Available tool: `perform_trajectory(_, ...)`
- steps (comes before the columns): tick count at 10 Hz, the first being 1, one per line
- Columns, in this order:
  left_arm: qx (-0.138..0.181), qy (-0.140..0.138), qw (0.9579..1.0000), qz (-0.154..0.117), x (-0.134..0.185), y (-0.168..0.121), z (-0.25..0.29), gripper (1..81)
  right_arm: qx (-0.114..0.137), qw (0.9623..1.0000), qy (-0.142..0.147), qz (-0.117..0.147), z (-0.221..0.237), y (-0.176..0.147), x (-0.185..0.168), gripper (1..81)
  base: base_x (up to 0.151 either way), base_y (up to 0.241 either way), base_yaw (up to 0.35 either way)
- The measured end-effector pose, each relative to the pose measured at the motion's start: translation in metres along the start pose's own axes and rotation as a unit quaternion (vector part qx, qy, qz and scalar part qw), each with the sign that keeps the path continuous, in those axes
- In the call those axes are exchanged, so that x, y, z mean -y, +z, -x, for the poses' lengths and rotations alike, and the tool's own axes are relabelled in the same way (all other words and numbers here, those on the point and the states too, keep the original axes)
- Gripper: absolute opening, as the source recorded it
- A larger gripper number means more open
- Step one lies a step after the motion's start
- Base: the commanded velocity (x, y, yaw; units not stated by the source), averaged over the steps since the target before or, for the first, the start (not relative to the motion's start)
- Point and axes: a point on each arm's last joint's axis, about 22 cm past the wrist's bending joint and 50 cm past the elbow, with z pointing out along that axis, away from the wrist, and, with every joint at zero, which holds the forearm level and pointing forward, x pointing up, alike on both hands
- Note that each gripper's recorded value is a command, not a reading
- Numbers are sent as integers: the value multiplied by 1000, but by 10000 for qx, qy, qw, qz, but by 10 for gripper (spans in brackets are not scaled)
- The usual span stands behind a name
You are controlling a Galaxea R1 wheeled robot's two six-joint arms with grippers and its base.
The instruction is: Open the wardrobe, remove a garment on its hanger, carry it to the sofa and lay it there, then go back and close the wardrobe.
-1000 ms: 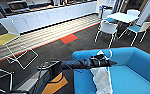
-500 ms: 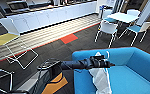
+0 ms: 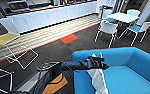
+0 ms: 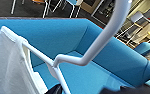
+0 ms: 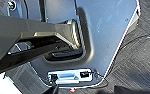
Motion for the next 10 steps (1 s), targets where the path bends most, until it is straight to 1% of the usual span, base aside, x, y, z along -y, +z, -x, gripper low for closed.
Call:
perform_trajectory(1, -59, 166, 9998, -122, 5, 0, -3, 811, 0, 10000, -2, -2, 0, 0, 0, 811, 0, 0, 0)
perform_trajectory(3, -38, 403, 9977, -536, 22, -1, 0, 811, -8, 10000, -1, -2, 0, 0, 0, 811, 0, 0, 0)
perform_trajectory(4, -11, 463, 9968, -653, 27, 1, 10, 811, -30, 10000, -1, 0, -1, 0, 0, 811, 0, 0, 0)
perform_trajectory(5, 97, 386, 9972, -628, 26, 5, 31, 811, -39, 10000, -3, -3, -1, 0, 0, 811, 0, 0, 0)
perform_trajectory(6, 203, 300, 9977, -577, 23, 8, 49, 811, -42, 10000, -3, -1, -2, 0, 0, 811, 0, 0, 0)
perform_trajectory(7, 262, 264, 9983, -451, 12, 9, 62, 811, -41, 10000, -1, -2, -2, 0, 0, 811, 0, 0, 0)
perform_trajectory(8, 283, 239, 9992, -166, -9, 10, 74, 811, -42, 10000, -1, 0, -2, 0, 0, 811, 0, 0, 0)
perform_trajectory(9, 312, 188, 9992, 191, -36, 8, 88, 811, -42, 10000, -1, 0, -2, 0, 0, 811, 0, 0, 0)
perform_trajectory(10, 346, 126, 9983, 463, -57, 6, 101, 811, -44, 10000, -1, -3, -2, 0, 0, 811, 0, 0, 0)
